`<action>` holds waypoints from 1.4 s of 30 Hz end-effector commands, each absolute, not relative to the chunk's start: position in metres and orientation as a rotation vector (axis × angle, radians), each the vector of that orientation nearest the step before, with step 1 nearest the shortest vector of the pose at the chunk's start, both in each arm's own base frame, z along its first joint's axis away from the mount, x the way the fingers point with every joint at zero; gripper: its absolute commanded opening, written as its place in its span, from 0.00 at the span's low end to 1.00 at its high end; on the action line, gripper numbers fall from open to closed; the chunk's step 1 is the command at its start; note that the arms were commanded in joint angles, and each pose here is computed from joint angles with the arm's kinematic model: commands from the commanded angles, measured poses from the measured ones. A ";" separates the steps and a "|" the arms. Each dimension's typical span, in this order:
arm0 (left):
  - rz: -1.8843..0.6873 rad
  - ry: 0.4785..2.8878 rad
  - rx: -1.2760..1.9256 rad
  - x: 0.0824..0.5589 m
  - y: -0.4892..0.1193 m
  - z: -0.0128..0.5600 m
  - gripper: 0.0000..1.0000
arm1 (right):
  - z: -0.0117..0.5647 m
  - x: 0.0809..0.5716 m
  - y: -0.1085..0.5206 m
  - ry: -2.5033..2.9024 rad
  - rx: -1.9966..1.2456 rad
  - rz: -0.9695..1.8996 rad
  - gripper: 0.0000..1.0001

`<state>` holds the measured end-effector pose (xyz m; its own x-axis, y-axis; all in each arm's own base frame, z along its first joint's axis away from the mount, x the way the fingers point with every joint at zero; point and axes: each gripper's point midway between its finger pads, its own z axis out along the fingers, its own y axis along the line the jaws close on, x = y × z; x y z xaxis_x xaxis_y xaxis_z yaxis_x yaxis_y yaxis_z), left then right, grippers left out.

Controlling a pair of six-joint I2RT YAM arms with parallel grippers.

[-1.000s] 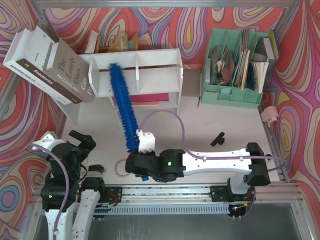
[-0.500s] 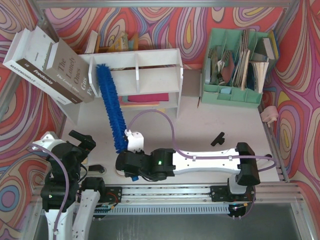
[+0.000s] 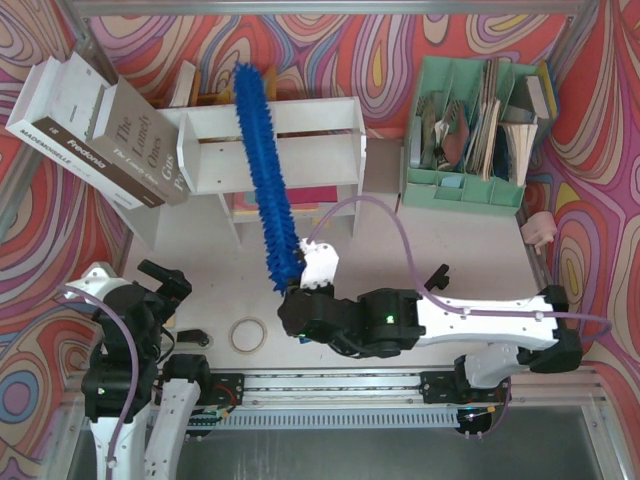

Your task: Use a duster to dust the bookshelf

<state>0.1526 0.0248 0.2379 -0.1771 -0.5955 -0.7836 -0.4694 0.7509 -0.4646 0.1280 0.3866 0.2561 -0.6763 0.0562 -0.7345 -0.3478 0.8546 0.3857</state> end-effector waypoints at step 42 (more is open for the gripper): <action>-0.116 1.821 -0.822 0.154 0.028 0.235 0.98 | 0.233 0.128 0.328 2.288 -0.092 0.489 0.00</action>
<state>0.1526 0.0259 0.2380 -0.1737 -0.5943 -0.7853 -0.4738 0.7495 -0.4624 0.1200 0.3344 0.2307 -0.7297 0.0647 -0.6807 -0.2330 0.9124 0.3365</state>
